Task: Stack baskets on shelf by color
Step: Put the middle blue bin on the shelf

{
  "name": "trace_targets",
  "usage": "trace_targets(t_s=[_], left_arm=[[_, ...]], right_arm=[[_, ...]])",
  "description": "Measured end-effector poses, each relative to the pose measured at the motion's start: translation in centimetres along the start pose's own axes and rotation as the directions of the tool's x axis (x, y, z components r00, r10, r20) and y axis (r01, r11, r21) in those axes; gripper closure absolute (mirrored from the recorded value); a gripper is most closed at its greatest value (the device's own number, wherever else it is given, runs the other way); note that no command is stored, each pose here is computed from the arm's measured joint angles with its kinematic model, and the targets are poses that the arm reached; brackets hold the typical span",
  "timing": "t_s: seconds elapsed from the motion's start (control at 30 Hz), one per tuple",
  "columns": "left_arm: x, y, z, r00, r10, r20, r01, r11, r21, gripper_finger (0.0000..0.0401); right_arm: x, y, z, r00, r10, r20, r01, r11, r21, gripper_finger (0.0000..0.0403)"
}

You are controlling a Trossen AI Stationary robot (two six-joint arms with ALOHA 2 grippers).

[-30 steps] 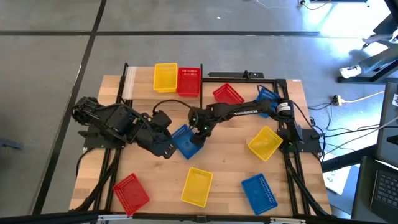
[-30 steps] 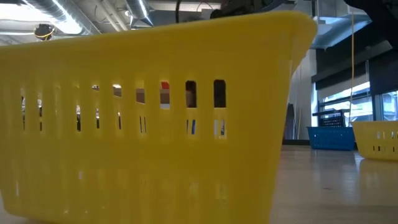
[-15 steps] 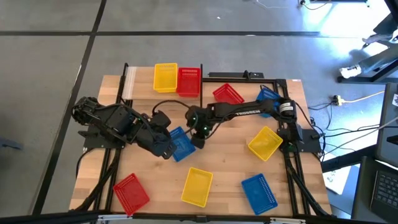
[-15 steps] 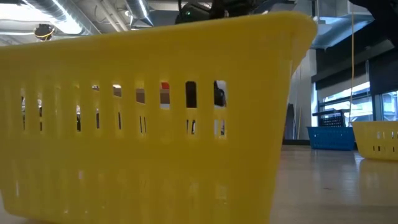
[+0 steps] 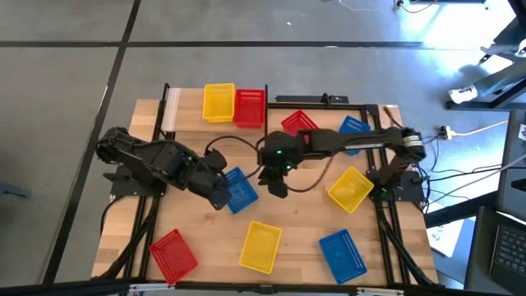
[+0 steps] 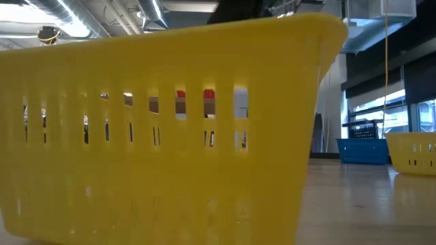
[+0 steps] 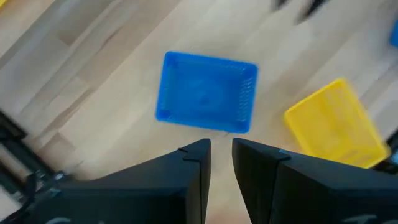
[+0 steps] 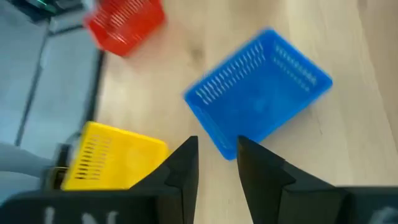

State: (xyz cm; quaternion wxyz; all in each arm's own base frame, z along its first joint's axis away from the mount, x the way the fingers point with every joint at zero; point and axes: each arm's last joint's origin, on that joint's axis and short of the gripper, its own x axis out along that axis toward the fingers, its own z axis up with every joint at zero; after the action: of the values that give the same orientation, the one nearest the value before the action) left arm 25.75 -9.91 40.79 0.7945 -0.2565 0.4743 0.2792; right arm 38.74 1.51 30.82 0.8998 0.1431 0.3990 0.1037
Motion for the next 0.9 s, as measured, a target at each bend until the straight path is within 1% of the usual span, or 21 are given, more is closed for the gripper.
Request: trace_targets(t_s=[0.07,0.17,0.23,0.33,0.4,0.5,0.6,0.7,0.77,0.9], left_arm=[[0.8,0.6,-0.2,0.999,0.033,-0.026,-0.033,0.999,0.000,0.0342],[3.0,1.0,0.0,0.992,0.108,-0.060,-0.108,0.994,0.009,0.0342],[4.0,1.5,0.2,0.986,0.145,-0.084,-0.145,0.989,0.013,0.0342],[5.8,2.2,0.3,0.969,0.179,-0.171,-0.175,0.984,0.038,0.0342],[7.4,2.6,0.5,0.962,0.177,-0.207,-0.170,0.984,0.055,0.0342],[9.9,2.9,1.0,0.966,0.150,-0.212,-0.141,0.988,0.058,0.0342],[11.6,3.6,1.3,0.964,0.158,-0.213,-0.144,0.986,0.080,0.0342],[13.4,4.1,1.7,0.971,0.141,-0.196,-0.127,0.988,0.083,0.0342],[14.7,4.5,1.9,0.974,0.128,-0.185,-0.115,0.990,0.079,0.0342],[16.5,5.6,2.1,0.971,0.111,-0.211,-0.096,0.992,0.076,0.0342]], right_arm=[[-1.7,0.9,0.2,0.999,0.012,0.038,-0.011,1.000,-0.021,0.0299],[-4.4,2.2,0.6,0.994,0.020,0.108,-0.009,0.995,-0.095,0.0299],[-6.0,2.9,0.6,0.990,0.032,0.138,-0.011,0.989,-0.150,0.0299],[-8.4,4.1,0.5,0.980,0.056,0.188,-0.010,0.972,-0.237,0.0299],[-9.9,4.9,0.3,0.973,0.087,0.215,-0.020,0.956,-0.294,0.0299],[-11.7,5.9,0.0,0.962,0.117,0.247,-0.022,0.934,-0.355,0.0299],[-13.0,6.7,-0.3,0.953,0.136,0.270,-0.026,0.926,-0.378,0.0299],[-14.0,7.3,-0.6,0.946,0.156,0.284,-0.033,0.918,-0.395,0.0299],[-14.3,7.6,-0.7,0.943,0.164,0.288,-0.037,0.915,-0.401,0.0299],[-14.8,8.0,-0.9,0.940,0.177,0.292,-0.044,0.911,-0.410,0.0299]])
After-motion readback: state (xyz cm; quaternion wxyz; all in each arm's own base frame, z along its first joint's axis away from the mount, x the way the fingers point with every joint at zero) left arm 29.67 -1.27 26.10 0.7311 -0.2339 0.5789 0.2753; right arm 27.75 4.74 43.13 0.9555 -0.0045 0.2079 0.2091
